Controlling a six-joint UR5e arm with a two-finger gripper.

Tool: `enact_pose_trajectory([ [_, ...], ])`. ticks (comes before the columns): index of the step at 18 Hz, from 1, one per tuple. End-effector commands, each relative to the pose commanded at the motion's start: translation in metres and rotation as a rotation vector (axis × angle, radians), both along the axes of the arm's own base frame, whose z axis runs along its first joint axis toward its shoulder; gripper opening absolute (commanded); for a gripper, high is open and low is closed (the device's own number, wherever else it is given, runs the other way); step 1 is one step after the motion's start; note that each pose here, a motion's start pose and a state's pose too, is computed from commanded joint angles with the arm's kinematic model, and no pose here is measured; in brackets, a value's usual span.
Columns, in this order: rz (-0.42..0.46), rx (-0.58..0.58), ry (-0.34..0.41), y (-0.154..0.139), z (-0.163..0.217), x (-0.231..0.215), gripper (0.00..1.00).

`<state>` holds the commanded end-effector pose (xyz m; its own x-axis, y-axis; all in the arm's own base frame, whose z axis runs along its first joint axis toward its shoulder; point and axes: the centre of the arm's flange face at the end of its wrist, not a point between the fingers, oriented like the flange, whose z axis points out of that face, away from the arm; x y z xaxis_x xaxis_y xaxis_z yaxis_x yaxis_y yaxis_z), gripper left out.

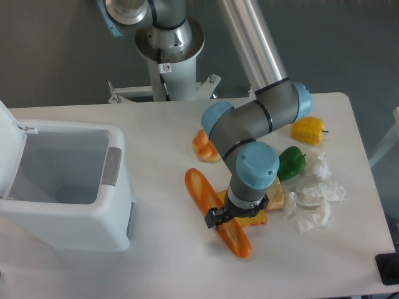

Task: Pick up the long bread
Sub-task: 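Lower the gripper onto the long orange bread and close on it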

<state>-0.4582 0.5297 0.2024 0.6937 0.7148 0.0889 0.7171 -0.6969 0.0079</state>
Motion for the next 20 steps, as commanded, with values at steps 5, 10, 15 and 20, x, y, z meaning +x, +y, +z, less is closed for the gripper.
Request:
enact_pose_trajectory([
  [5,-0.008,-0.011,-0.012,0.011,-0.014,0.005,1.00],
  [10,0.004,-0.011,-0.011,0.011,-0.013,0.006,1.00],
  [15,0.006,-0.009,-0.008,0.013,-0.012,0.004,0.96],
  [20,0.033,-0.009,-0.005,0.014,-0.010,0.002,0.68],
])
